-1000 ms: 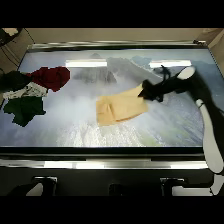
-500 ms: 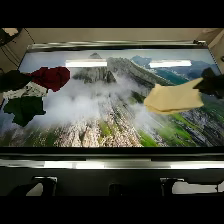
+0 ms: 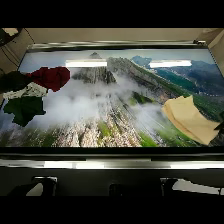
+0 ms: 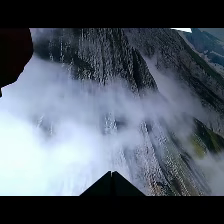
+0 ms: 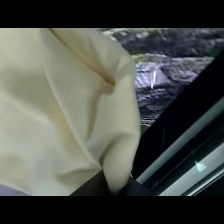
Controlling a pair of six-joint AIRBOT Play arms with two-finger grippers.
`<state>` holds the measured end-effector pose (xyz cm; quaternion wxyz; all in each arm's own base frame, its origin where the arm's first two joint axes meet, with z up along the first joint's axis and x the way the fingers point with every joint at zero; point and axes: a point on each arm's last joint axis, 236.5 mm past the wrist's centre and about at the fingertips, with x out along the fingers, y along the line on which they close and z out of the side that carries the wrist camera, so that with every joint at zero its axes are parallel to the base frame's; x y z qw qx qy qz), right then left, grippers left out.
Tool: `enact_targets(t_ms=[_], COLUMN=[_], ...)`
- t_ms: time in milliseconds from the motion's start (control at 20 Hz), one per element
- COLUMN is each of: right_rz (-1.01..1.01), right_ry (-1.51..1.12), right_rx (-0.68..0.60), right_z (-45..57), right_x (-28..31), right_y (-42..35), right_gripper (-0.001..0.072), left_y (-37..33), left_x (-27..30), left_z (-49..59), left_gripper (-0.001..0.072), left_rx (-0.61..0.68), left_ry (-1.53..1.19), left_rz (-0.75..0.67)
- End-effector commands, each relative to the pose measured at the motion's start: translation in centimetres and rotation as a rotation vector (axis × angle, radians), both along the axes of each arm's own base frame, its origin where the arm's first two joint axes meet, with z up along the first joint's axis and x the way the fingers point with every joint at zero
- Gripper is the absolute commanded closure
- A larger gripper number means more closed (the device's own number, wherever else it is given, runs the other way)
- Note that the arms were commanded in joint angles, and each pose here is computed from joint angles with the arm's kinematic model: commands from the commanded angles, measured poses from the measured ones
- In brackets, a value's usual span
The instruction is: Fold the shirts.
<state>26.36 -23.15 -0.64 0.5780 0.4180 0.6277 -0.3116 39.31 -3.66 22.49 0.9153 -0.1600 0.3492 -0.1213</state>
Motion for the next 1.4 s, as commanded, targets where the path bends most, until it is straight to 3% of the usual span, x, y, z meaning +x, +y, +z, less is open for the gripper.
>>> enact_targets(t_ms=[0,350,700,750,800,850,900,1050,1150,1250,1350], right_rz=[-0.127,-0.307,-0.316,-0.294,-0.244,-0.190,-0.144,-0.030,0.003,0.108,0.306], right_ry=[0.136,0.141,0.190,0.195,0.188,0.178,0.154,-0.115,-0.461,-0.810,-0.993], right_rx=[-0.004,-0.035,-0.018,-0.023,-0.041,-0.083,-0.123,-0.360,-0.584,-0.768,-0.763], right_z=[-4.4,-7.2,-8.3,-8.2,-8.0,-7.4,-6.3,2.3,12.9,24.1,28.3], right_x=[-5.7,-10.3,-12.9,-13.1,-13.1,-13.0,-12.3,-5.1,2.7,10.5,17.0], right_y=[2.1,7.1,9.4,9.3,8.7,7.4,6.0,-1.1,-5.1,-3.4,4.6], right_gripper=[0.0667,0.0667,0.0665,0.0630,0.0441,0.0192,0.0068,0.0063,0.0068,0.0074,0.0081], left_y=[-0.2,-0.4,-0.4,-0.4,-0.4,-0.4,-0.4,-2.1,-1.5,0.6,3.2], left_x=[-0.1,-0.1,-0.1,-0.1,-0.1,-0.1,-0.1,-0.1,1.0,3.6,6.4], left_z=[0.0,0.1,0.1,0.1,0.1,0.1,0.2,2.7,5.3,6.7,3.9], left_gripper=[0.0680,0.0680,0.0680,0.0680,0.0680,0.0680,0.0680,0.0680,0.0683,0.0685,0.0684], left_rx=[-0.010,-0.017,-0.017,-0.017,-0.017,-0.017,-0.019,-0.088,-0.023,0.179,0.402], left_ry=[0.003,0.003,0.002,0.002,0.002,0.002,0.001,-0.055,-0.146,-0.213,-0.125], left_rz=[-0.006,-0.009,-0.009,-0.009,-0.009,-0.009,-0.010,-0.045,-0.024,0.046,0.137])
